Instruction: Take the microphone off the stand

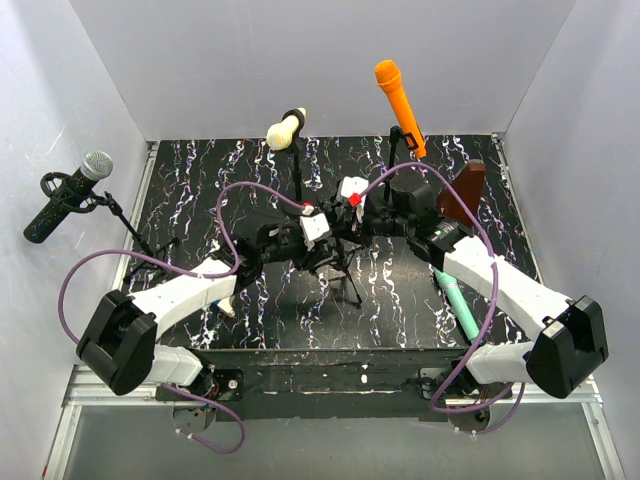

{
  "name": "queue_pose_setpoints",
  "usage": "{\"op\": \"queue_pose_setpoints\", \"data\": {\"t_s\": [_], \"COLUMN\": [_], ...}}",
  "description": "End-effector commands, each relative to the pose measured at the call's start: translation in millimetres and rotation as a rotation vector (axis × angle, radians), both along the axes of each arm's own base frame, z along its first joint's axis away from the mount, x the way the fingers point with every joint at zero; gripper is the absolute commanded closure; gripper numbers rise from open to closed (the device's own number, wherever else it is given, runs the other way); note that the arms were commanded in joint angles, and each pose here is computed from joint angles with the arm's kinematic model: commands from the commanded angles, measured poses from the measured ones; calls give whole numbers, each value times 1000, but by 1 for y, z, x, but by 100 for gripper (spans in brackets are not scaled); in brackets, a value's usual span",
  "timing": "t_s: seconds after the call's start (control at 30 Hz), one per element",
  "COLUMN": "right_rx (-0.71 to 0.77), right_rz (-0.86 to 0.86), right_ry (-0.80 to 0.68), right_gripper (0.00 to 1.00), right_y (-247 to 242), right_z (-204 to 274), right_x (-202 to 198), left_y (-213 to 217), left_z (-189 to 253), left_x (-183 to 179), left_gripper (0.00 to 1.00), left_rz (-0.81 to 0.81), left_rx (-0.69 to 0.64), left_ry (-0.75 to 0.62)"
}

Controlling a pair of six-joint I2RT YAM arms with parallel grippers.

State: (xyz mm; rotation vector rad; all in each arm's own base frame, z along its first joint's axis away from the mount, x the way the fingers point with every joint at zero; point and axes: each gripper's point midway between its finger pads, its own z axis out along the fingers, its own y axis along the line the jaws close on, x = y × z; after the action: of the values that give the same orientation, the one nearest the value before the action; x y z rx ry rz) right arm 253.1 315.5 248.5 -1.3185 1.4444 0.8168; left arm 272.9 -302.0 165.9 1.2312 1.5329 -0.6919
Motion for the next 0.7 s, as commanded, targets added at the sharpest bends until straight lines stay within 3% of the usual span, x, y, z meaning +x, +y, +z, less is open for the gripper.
{"op": "queue_pose_setpoints", "data": {"t_s": [0.0,0.17,0.3,0.4,0.53,0.67], "right_rx": [-53,-53,-53,-46,-34,-45], "right_rz": [-7,-11,-16,0,90,174], "right_ry": [60,65,61,30,-71,-174], "right_gripper": [99,99,99,99,99,99], "right_y": [-3,-2,-2,-4,-2,12], "right_z": [-19,-19,-18,-13,-8,-9], "right_x": [-3,0,3,2,-8,-15], "left_y": [-12,-17,-19,-11,15,41], "left_z": [36,34,43,50,43,46], "left_x": [11,10,5,-5,2,17], "left_gripper": [65,79,100,100,100,100], "left_rz": [-4,-19,-28,-28,110,148], "left_rx": [-73,-81,-99,-136,-199,-268], "left_ry": [-61,-42,15,173,462,585]}}
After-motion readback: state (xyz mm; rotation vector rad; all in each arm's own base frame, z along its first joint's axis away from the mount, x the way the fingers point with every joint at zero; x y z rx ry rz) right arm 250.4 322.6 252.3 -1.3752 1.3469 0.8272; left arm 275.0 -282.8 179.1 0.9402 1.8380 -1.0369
